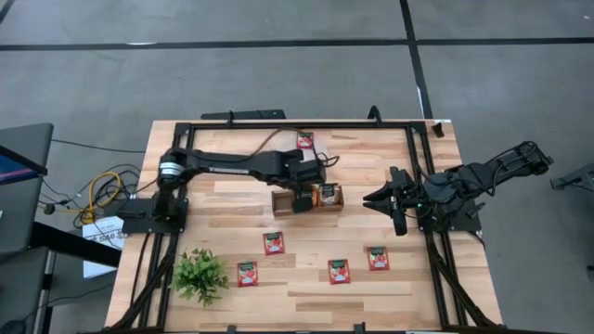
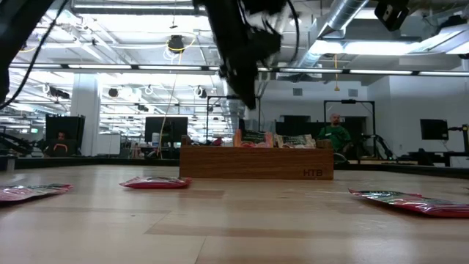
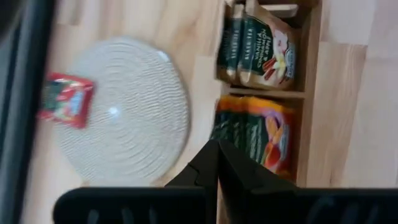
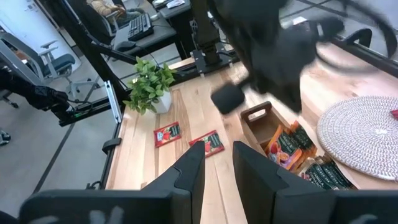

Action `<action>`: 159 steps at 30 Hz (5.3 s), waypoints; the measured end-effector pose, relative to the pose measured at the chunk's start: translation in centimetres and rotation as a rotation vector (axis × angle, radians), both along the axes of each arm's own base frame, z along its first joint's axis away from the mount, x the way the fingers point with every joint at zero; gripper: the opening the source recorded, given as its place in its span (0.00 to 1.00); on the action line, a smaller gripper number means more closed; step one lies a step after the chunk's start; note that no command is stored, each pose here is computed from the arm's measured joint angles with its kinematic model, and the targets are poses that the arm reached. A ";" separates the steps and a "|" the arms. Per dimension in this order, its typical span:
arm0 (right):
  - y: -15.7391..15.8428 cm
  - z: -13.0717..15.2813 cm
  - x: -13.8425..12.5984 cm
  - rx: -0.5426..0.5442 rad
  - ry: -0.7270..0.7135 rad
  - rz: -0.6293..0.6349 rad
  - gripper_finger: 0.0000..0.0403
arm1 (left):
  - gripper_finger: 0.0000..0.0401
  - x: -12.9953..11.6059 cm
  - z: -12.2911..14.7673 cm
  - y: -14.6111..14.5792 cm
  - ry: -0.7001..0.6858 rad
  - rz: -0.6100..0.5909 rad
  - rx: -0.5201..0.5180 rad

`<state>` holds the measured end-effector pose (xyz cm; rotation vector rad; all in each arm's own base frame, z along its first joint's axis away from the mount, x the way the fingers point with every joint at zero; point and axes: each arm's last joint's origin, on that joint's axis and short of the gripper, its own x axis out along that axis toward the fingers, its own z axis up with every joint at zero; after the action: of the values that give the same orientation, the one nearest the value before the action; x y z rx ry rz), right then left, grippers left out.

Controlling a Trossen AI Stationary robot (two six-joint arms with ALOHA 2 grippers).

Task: Pick & Place Tea
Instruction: Put the red tea bag into the left section of the wooden organizer

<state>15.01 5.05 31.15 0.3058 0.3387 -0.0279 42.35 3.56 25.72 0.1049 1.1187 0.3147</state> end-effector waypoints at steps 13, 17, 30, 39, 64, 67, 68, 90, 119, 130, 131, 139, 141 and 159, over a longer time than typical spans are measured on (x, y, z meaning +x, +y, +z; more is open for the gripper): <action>-2.1 0.2 1.7 -0.064 -0.049 -0.172 0.19 | 0.00 -7.9 9.0 7.6 -0.125 0.224 -0.032; -3.6 0.0 3.1 -0.106 -0.039 -0.206 0.19 | 0.00 -9.2 9.5 10.5 -0.170 0.237 -0.112; -13.5 -0.5 8.3 -0.144 0.153 -0.293 0.19 | 0.00 -13.7 5.6 13.4 -0.300 0.349 -0.142; -23.2 -2.6 12.2 0.024 0.285 -0.330 0.19 | 0.00 -18.8 5.3 9.2 -0.596 0.405 -0.173; -31.8 -9.6 20.9 0.353 0.648 -0.425 0.46 | 0.00 -25.1 0.5 2.7 -0.745 0.652 -0.162; -32.1 -9.9 21.3 0.410 0.644 -0.460 0.46 | 0.00 -25.1 0.3 2.7 -0.742 0.655 -0.161; -32.4 -10.0 21.4 0.426 0.632 -0.474 0.45 | 0.00 -25.1 0.3 2.7 -0.745 0.655 -0.160; -34.6 -10.7 20.3 0.738 0.603 -0.598 0.47 | 0.00 -24.9 0.5 2.8 -0.765 0.646 -0.151; -36.5 -14.3 22.3 0.933 0.516 -0.471 0.42 | 0.00 -24.9 0.4 2.8 -0.746 0.627 -0.131; -36.3 -14.8 21.7 0.919 0.593 -0.564 0.37 | 0.00 -25.0 0.4 2.8 -0.746 0.627 -0.129; -36.3 -14.8 21.7 0.918 0.593 -0.565 0.37 | 0.00 -25.0 0.4 2.8 -0.745 0.626 -0.128; -36.4 -14.7 21.8 0.910 0.572 -0.549 0.20 | 0.00 -25.0 0.4 2.8 -0.745 0.626 -0.128; -36.5 -14.5 22.0 0.912 0.549 -0.521 0.14 | 0.00 -25.0 0.4 2.8 -0.745 0.626 -0.128; -37.2 -10.4 21.9 0.183 0.643 -0.168 0.00 | 0.00 -24.9 0.4 2.8 -0.737 0.611 -0.116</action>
<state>36.87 -32.13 20.74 0.5044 0.9560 -0.2650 17.40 6.34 26.13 -0.4384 0.4056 0.7590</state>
